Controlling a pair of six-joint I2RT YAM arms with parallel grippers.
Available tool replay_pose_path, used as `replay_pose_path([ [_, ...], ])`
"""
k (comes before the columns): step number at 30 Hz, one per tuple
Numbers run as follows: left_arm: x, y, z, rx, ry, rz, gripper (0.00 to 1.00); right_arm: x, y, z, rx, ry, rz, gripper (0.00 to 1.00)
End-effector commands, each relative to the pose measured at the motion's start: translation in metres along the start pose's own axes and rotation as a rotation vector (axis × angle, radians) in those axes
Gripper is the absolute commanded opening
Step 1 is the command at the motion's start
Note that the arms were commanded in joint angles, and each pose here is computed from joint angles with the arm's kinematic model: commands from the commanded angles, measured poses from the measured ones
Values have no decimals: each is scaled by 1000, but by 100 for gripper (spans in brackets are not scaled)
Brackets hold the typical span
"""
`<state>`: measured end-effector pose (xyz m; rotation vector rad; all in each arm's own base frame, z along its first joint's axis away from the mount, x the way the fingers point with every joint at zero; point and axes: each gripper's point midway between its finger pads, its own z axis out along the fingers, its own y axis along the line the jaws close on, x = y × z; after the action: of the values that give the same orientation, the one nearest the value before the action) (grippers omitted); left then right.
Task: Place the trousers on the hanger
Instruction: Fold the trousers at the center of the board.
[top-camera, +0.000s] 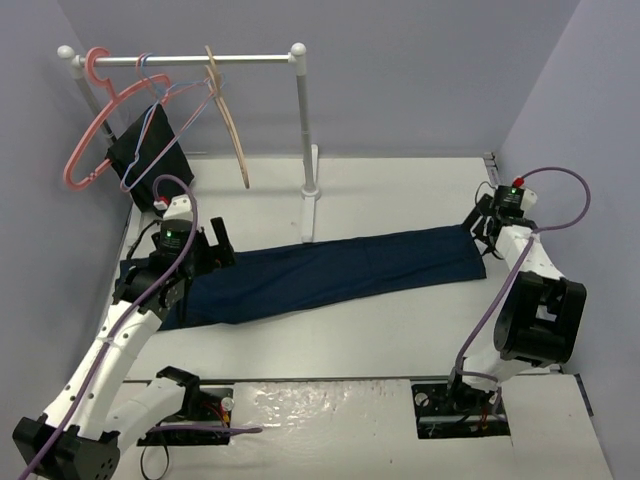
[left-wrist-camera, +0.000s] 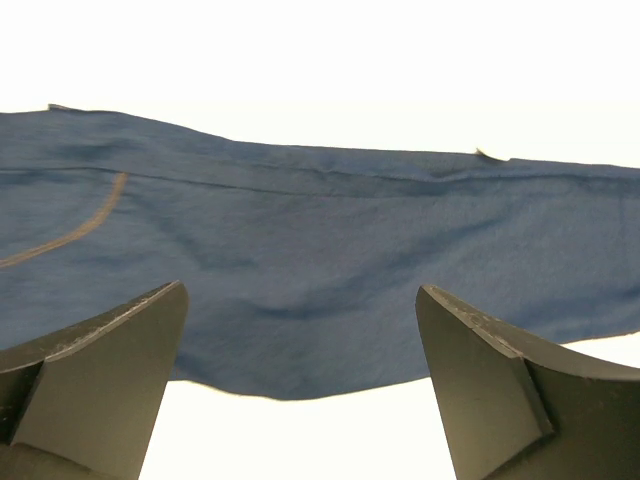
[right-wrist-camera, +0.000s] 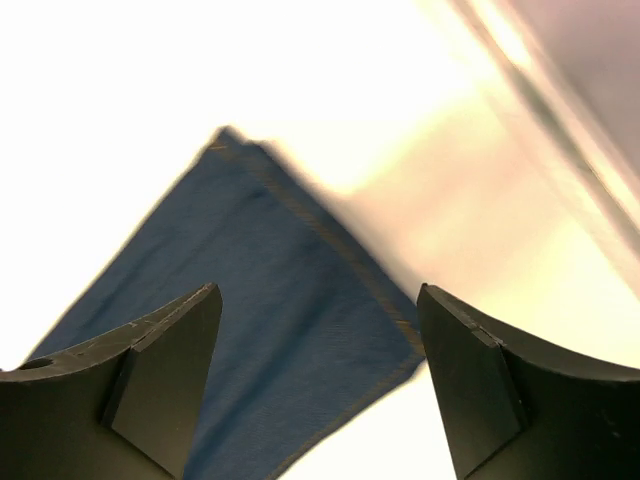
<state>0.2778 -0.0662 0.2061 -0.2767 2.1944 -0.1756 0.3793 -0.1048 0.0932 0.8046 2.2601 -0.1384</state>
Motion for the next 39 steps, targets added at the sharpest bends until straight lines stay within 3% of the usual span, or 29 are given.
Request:
replay_pose_path([
  [1,9,15,-11,-13,43,157,97,5,-29,5,52,45,34,78],
  [11,5,20,-14,1,-52,171,97,18,-27,43,13,128,-86,78],
  [17,10,29,-9,-40,-17,189,97,35,-4,56,-133,166,-156,78],
  [28,7,26,-8,-31,-22,197,97,86,5,54,-121,309,-268,76],
  [34,6,27,-9,-35,-27,197,97,96,4,54,-89,340,-285,57],
  [39,7,29,-9,-42,-28,199,97,98,1,55,-73,348,-293,27],
])
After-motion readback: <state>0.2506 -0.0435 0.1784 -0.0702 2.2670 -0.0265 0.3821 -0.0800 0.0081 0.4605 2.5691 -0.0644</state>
